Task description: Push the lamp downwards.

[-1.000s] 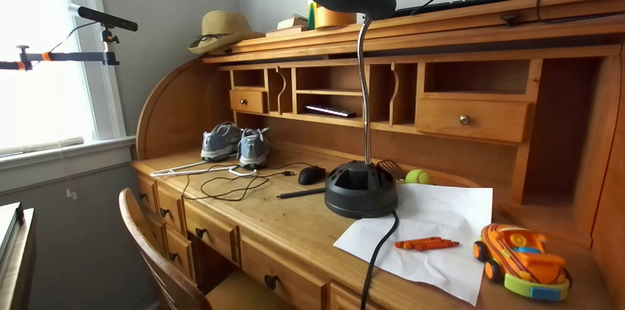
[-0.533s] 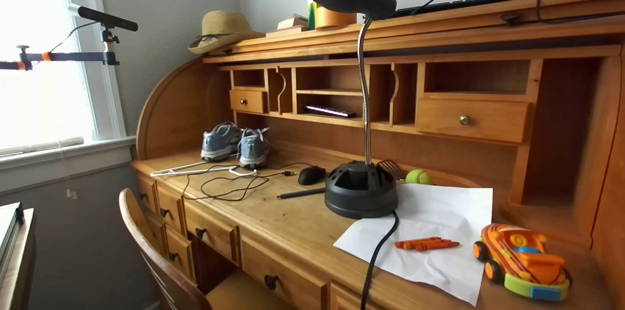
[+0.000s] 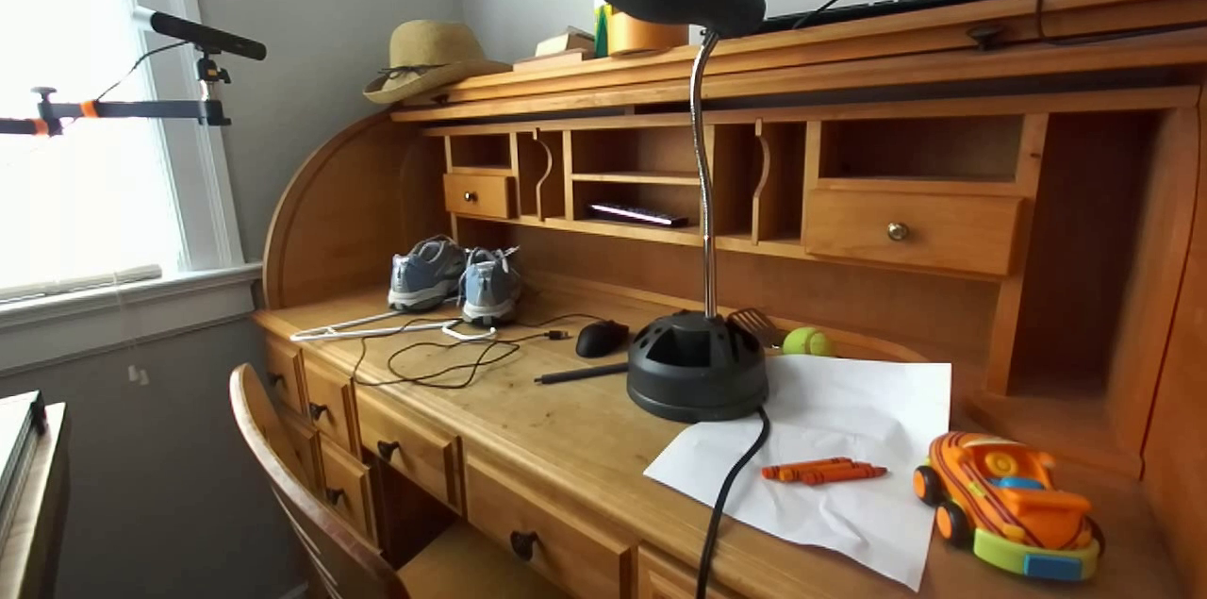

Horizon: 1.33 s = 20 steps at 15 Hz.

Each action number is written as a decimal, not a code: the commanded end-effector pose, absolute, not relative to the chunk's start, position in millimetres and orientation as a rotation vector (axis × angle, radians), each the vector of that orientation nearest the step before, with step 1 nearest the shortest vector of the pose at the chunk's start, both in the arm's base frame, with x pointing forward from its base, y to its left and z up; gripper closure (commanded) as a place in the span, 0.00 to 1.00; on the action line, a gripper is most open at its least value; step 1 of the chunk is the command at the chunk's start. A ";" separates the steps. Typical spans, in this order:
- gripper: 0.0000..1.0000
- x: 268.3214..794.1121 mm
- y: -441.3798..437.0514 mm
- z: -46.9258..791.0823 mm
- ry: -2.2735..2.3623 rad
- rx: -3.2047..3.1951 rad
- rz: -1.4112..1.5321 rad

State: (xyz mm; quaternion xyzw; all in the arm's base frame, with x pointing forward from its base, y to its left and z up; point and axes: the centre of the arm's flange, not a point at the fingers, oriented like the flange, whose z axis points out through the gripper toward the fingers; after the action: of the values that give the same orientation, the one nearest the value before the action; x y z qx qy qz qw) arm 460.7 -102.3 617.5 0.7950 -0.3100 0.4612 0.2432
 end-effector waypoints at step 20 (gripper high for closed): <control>1.00 490.7 -122.1 603.0 -0.844 2.194 1.442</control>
State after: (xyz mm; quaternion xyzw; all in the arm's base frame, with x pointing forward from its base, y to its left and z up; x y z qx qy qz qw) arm 481.7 -117.3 608.7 0.7846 -0.3023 0.5034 0.1989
